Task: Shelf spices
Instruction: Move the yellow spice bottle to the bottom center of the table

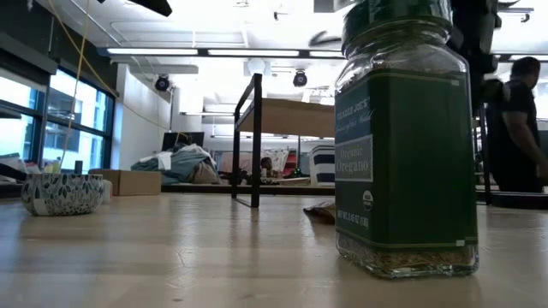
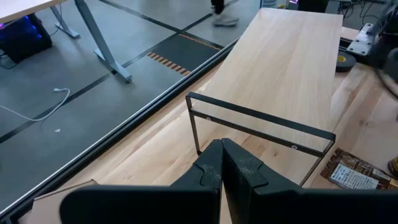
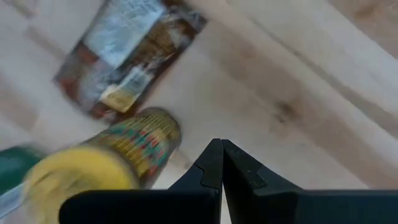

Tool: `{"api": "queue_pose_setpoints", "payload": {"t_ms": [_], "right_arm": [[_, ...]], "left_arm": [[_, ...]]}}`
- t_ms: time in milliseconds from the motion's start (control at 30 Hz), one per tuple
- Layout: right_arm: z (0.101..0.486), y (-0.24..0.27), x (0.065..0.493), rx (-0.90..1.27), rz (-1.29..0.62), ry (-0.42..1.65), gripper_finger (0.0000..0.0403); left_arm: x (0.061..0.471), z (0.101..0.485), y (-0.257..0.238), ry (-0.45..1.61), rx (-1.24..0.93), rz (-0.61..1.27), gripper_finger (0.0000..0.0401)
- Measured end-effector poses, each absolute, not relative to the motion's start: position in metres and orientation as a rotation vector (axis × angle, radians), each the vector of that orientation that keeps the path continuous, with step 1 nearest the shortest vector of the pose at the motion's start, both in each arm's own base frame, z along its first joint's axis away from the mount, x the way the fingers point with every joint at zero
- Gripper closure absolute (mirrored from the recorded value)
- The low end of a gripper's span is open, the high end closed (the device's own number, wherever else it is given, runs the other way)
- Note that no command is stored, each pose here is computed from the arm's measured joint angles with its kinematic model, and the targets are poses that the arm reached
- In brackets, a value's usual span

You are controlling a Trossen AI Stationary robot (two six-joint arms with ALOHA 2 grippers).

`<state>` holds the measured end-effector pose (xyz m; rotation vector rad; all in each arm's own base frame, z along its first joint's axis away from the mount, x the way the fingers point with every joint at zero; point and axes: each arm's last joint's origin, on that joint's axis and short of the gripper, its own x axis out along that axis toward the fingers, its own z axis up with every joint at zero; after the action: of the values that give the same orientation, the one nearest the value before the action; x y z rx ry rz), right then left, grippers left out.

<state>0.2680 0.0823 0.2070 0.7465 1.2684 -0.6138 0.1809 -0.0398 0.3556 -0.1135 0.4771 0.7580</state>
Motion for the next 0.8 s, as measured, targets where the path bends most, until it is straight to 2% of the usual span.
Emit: {"api": "queue_pose_setpoints", "payload": {"t_ms": [167,400,800], "right_arm": [[0.189,0.082,0.273,0.848,-0.508,1.224,0.0403],[0.193,0.105,0.278,0.950,-0.395,1.145,0.0403],[0.196,0.112,0.270,0.942,-0.435,1.143,0.0403]], "left_arm": [[0.181,0.356,-0.040,0.477,-0.114,0.758,0.0401],[0.181,0.356,-0.040,0.477,-0.114,0.759,0.0401],[0.181,0.356,-0.039,0.470,-0.109,0.768,0.0401]]}}
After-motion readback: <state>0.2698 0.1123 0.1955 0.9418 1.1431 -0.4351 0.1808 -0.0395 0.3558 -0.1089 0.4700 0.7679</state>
